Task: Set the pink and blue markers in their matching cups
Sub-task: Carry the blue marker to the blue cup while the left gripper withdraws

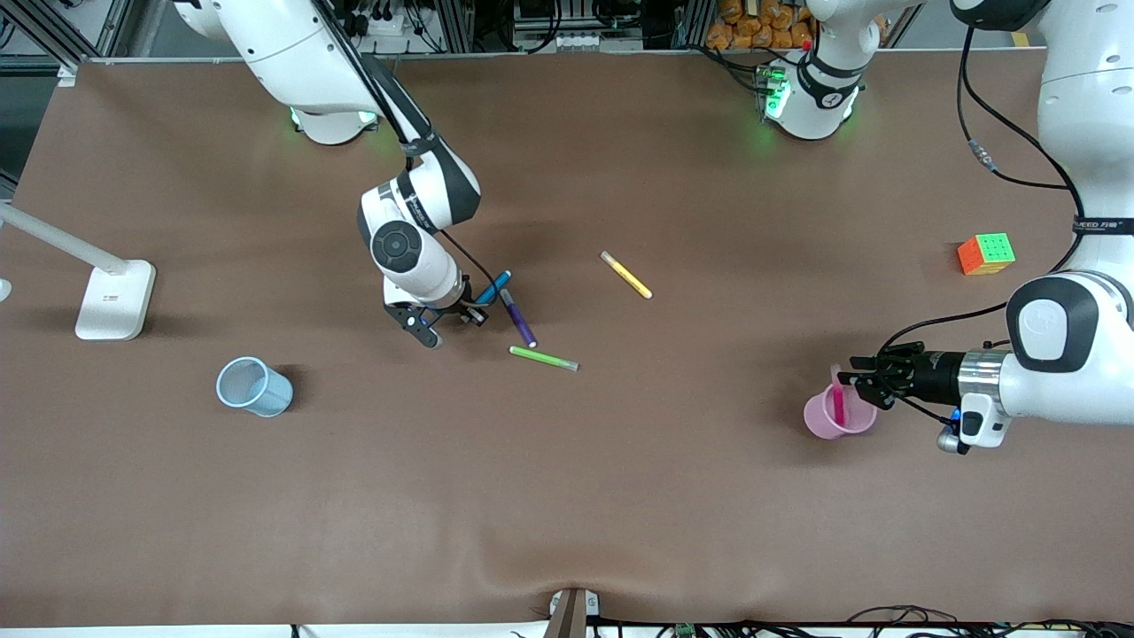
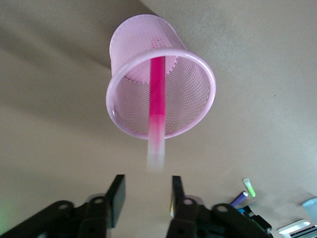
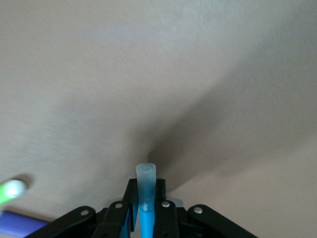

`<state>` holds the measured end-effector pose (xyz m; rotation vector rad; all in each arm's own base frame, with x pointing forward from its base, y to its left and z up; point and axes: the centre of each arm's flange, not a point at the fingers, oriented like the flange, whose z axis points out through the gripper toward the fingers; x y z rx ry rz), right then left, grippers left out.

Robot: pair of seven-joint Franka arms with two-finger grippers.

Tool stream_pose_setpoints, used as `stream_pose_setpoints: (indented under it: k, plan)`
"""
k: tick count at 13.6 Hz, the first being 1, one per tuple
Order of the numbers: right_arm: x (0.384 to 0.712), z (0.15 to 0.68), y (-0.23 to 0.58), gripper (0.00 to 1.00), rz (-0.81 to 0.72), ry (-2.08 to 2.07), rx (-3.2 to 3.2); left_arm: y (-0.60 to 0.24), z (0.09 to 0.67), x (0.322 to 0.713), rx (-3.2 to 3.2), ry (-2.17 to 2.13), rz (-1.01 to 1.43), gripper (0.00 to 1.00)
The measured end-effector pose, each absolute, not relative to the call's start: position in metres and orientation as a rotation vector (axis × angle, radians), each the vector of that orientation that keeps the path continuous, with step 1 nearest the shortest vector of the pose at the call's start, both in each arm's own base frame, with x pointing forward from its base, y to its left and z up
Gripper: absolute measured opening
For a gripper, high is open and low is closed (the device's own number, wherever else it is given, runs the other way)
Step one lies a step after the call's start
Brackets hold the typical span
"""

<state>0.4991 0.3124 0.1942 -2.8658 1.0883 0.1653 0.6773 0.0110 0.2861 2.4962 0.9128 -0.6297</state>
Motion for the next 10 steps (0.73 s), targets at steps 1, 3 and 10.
stream_pose_setpoints:
  k: [1, 3, 10]
  plan:
    - [0.508, 0.208, 0.31, 0.17, 0.146, 1.095, -2.848, 0.011, 0.287, 0.678, 2.496, 0.913, -0.624, 0.63]
    - [0.53, 0.245, 0.301, 0.17, 0.112, 1.101, -2.827, 0.013, 0.297, 0.683, 2.498, 0.909, -0.593, 0.85]
    - [0.612, 0.349, 0.227, 0.17, -0.142, 0.947, -2.984, 0.009, 0.417, 0.684, 2.743, 0.753, -0.291, 1.0]
